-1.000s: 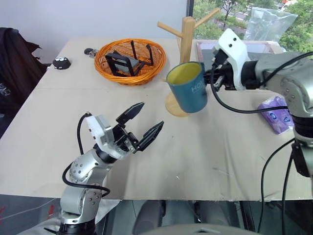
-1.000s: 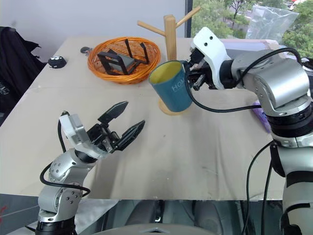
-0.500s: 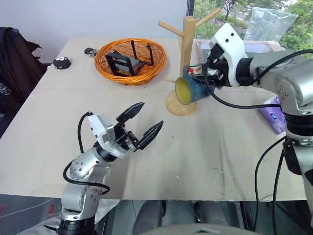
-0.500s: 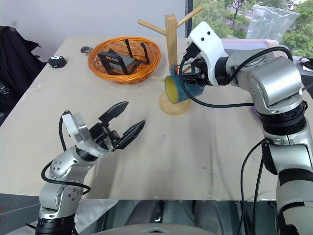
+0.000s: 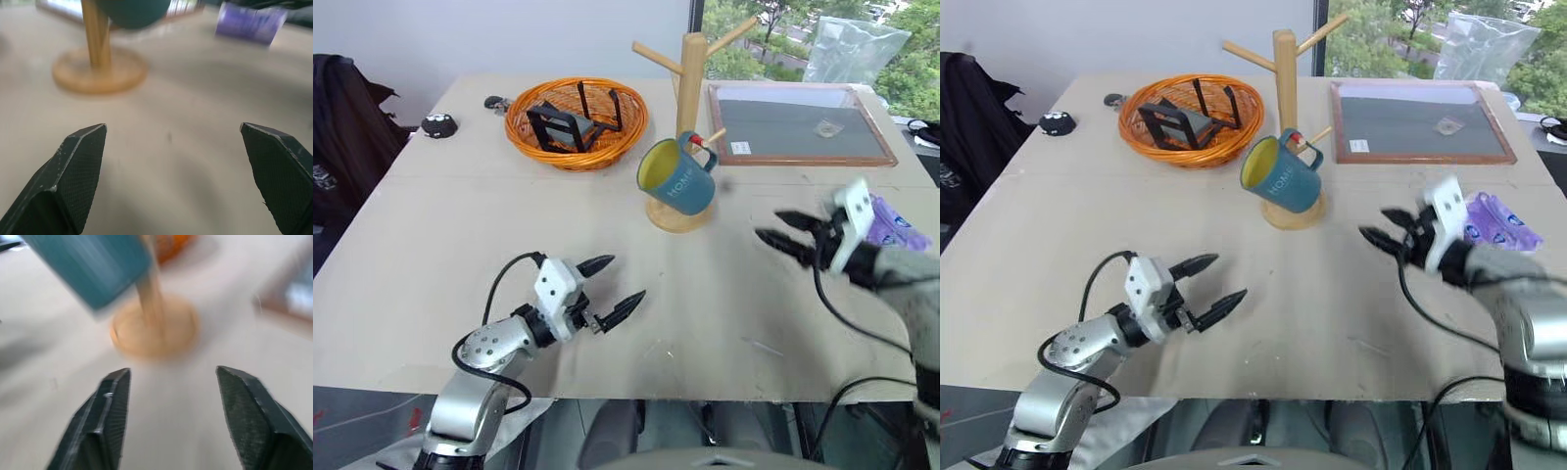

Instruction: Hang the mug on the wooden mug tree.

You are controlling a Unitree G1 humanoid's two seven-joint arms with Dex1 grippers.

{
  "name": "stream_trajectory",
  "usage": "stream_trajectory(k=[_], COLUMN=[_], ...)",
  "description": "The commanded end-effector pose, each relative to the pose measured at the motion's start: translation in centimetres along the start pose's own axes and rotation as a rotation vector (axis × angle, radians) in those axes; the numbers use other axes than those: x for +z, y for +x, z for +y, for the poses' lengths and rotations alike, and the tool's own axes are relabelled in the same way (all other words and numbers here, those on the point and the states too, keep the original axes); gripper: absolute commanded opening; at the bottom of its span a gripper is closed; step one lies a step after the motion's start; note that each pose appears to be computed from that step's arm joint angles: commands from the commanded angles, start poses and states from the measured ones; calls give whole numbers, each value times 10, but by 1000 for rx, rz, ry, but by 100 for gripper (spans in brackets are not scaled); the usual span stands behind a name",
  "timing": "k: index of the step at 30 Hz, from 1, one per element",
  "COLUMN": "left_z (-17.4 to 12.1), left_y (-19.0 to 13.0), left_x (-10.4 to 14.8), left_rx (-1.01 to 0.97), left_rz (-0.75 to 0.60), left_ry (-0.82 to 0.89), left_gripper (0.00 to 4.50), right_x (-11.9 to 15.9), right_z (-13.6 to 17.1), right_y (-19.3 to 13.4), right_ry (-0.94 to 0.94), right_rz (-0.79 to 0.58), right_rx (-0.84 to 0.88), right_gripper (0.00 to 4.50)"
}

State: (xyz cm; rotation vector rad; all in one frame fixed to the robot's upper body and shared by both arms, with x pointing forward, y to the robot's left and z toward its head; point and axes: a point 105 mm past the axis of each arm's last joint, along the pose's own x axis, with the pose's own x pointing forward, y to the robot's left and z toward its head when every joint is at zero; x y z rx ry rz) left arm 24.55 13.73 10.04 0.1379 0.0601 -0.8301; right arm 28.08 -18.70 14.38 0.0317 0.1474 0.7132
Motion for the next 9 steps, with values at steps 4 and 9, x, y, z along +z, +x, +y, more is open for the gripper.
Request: stream_trajectory(k=[4,9], left_z=[-5,-3], left_y=[-6,-10], left_x=[-13,-16], left_rx=[18,39], left_rz=[76,84], left_ry=[7,-2], left_gripper=[450,450], right_x=[-29,-58], right_z=[-8,-9], right_y=[-30,-39], right_ry=[-145,-152], right_rz=[-76,-37], right_rx=[-95,-82], right_gripper=[444,444])
